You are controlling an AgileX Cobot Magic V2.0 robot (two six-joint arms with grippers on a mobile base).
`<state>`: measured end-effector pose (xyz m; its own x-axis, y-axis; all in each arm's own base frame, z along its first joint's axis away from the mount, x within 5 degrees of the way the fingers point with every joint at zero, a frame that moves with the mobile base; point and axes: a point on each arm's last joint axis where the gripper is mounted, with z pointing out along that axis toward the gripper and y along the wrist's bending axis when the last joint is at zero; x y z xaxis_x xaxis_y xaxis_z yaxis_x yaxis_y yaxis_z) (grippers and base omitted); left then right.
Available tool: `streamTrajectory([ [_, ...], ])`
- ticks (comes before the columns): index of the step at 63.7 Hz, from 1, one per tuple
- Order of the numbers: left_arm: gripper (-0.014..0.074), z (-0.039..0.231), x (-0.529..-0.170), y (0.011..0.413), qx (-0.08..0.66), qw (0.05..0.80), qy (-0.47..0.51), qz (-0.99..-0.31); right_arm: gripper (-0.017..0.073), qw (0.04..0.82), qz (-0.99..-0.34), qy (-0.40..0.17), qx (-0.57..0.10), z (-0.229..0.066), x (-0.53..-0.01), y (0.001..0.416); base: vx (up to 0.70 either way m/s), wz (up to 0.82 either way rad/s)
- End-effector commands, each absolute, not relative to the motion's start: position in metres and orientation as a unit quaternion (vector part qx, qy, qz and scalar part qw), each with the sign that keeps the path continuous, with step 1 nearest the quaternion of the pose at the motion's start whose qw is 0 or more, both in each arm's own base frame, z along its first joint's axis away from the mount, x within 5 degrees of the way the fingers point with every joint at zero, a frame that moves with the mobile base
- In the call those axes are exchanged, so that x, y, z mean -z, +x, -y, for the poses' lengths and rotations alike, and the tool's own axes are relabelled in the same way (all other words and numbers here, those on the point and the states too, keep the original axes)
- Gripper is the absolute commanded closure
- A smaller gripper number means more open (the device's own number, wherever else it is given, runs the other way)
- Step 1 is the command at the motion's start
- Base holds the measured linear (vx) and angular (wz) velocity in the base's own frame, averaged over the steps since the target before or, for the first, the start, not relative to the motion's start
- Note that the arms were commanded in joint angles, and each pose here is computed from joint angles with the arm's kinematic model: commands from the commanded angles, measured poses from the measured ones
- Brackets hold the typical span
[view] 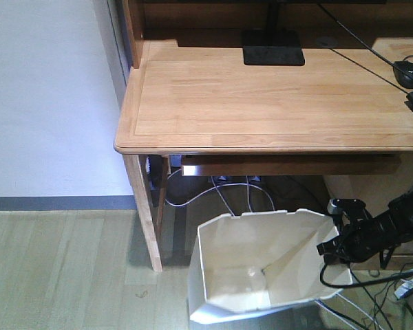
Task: Move trash bin to bedside with robot
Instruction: 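Lift the bin slightly with the right gripper and pull it out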
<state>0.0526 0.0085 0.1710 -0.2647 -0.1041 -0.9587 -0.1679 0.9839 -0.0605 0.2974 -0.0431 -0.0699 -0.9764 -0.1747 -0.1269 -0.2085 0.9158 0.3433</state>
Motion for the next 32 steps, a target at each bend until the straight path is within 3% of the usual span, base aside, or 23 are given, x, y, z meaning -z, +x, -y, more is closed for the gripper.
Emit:
streamTrajectory([
  [1,0.06,-0.0082,-0.1764,0.0535,-0.024,0.631,-0.084,-0.771,0.0566,0.069,-0.951,-0.11,-0.281,0.0269,0.0362,0.3006,0.0,0.0],
  [11,0.06,-0.0082,-0.1764,0.0535,-0.024,0.631,-0.084,-0.771,0.0566,0.063,-0.941,-0.114,-0.314,0.0219,0.0338,0.2986,0.0,0.0],
  [32,0.06,-0.0082,-0.1764,0.0535,-0.024,0.631,-0.084,-0.771,0.0566,0.063,-0.939,-0.116,-0.317,0.0214,0.0334,0.2984,0.0,0.0],
])
